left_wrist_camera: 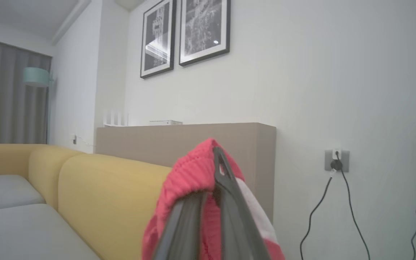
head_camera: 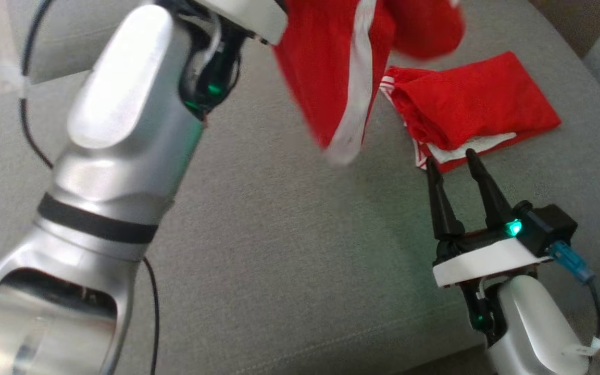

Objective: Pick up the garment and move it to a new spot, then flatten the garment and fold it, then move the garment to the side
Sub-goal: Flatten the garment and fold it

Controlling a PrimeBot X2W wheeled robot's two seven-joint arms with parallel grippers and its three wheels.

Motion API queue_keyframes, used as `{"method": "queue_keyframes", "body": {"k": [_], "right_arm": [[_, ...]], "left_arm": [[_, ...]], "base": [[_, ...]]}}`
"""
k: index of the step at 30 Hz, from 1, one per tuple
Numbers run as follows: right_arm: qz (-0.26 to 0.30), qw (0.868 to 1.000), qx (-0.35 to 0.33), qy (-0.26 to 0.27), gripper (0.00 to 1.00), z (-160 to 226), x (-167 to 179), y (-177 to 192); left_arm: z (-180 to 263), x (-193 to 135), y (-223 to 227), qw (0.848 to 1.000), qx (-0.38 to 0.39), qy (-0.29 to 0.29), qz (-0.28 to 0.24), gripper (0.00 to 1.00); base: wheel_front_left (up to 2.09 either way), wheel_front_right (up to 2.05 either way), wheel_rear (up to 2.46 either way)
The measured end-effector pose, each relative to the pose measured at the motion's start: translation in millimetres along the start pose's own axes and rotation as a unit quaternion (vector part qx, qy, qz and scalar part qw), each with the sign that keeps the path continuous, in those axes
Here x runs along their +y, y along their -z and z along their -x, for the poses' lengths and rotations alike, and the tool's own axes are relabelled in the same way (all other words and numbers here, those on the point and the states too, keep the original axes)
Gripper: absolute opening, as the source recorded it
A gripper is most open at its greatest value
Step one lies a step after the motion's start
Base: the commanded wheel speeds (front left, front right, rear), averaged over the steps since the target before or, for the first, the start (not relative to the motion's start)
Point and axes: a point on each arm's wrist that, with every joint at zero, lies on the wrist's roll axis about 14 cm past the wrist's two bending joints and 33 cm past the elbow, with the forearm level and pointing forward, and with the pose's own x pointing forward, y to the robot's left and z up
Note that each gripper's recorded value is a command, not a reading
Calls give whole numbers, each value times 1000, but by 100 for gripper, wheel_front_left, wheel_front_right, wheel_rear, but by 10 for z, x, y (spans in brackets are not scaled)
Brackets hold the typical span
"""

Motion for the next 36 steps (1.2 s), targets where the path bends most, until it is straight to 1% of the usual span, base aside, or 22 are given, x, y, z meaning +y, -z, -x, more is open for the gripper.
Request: {"method": "queue_keyframes", "body": {"k": [3,4,5,7,8,9,10,13,15,17,20,24,25,26,30,33,36], "right_arm": [[-2,1000,3,-5,100,-53,33,33],[-2,1000,3,-5,100,-53,33,33],[-3,1000,4,-8,100,-73,52,43],[-2,1000,5,-14,100,-116,90,56],[-1,1000,6,-18,100,-139,112,67],[-1,1000,7,-22,100,-161,137,81],[0,1000,9,-26,100,-181,163,95],[-1,999,13,-37,100,-239,234,139],[0,999,16,-44,100,-271,282,169],[1,999,19,-51,100,-300,328,194],[0,998,21,-61,100,-342,397,217],[3,997,26,-74,100,-374,479,260],[3,997,27,-76,100,-379,496,269],[4,996,29,-79,100,-383,510,279],[4,996,30,-86,100,-401,564,288],[7,995,29,-92,100,-405,604,280],[7,995,25,-98,100,-404,645,250]], "left_arm": [[124,233,32,1000,9,-20,0,0],[124,233,32,1000,9,-20,0,0],[208,308,108,999,22,-27,0,0],[472,444,410,996,77,-42,8,0],[661,493,620,992,116,-49,12,0],[891,543,852,985,161,-59,18,0],[1157,592,1088,975,208,-72,28,0],[2033,685,1627,935,333,-108,51,0],[2507,696,1801,911,388,-124,64,0],[2825,753,1855,895,416,-144,72,0],[3069,891,1820,885,427,-171,72,0],[3121,962,1756,887,413,-192,79,0],[3129,977,1744,887,409,-198,81,33],[3142,994,1734,887,407,-203,82,100],[3200,1007,1711,886,402,-217,83,100],[3277,991,1700,882,406,-224,83,100],[3290,1012,1620,887,393,-232,76,100]], "base": [[0,0,0],[0,0,0],[0,0,0],[0,0,0],[0,0,0],[0,0,0],[0,0,0],[0,0,0],[0,0,0],[0,0,0],[0,0,0],[0,0,0],[0,0,0],[0,0,0],[0,0,0],[0,0,0],[0,0,0]]}}
